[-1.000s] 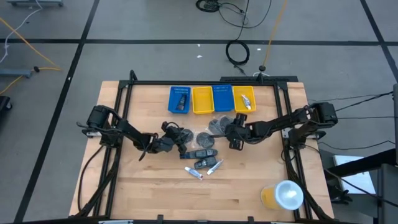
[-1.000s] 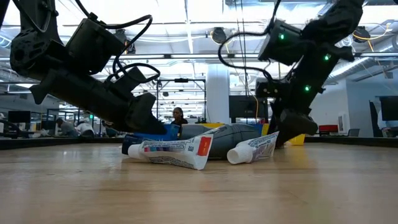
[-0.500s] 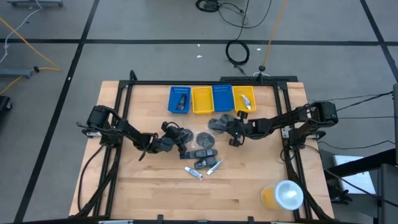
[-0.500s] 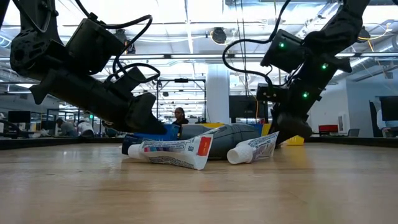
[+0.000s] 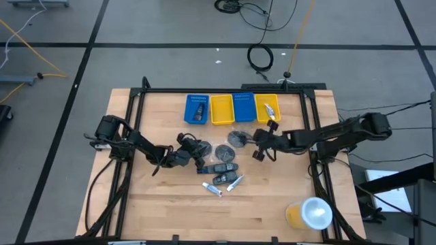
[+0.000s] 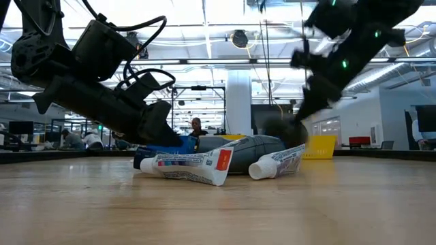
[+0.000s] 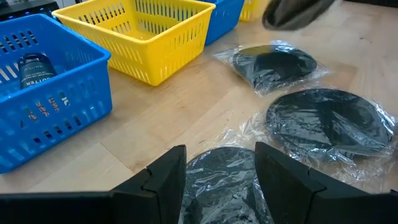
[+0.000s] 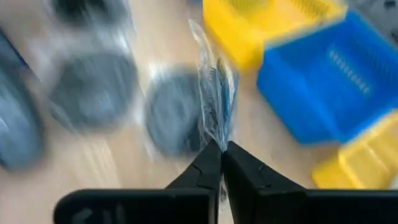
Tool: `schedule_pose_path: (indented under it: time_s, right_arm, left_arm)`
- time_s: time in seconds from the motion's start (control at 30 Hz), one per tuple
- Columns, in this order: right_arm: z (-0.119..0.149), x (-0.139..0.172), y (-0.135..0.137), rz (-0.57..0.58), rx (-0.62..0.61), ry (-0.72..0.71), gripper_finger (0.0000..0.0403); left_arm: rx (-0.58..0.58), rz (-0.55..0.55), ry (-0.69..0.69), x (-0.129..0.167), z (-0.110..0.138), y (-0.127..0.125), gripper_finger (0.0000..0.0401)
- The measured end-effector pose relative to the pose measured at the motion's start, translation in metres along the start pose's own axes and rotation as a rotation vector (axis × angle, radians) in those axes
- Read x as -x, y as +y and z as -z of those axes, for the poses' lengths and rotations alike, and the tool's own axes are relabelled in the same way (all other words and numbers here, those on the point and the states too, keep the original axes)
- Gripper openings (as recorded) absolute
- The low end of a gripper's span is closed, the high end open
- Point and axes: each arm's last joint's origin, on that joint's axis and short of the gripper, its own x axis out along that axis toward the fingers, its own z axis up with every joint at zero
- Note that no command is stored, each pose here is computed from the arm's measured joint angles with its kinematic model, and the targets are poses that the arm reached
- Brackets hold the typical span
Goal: Pick & Place Travel size toiletries
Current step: Put the black hairbrush into the right blue bin
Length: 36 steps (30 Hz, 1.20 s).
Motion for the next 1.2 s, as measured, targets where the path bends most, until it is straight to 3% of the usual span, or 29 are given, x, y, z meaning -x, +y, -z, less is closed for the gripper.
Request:
schedule_pose_path:
  time_s: [0.23,0.43,0.67,0.9,1.2]
  right_arm:
    - [-0.035,-0.006,-0.021,0.026,-0.233,-0.283,0.0004]
    - [-0.038,-0.028,-0.06,0.15,-0.428,-0.296,0.0003]
    - [-0.036,-0.057,-0.086,0.105,-0.622,-0.326,0.0003]
    - [-0.024,-0.078,-0.093,0.143,-0.695,-0.271,0.0003]
    - [-0.022,-0.081,-0.095,0.143,-0.744,-0.269,0.0011]
  left_arm:
    - [0.004,0.001,-0.004,0.0,0.0,0.0,0.0186]
    - [0.007,0.005,-0.006,0.0,-0.001,0.0,0.0186]
    - [0.006,0.012,-0.004,0.001,0.0,-0.001,0.0186]
    - [0.001,0.018,-0.003,0.001,0.0,-0.002,0.0186]
    - [0.0,0.028,0.002,0.001,0.0,-0.002,0.0186]
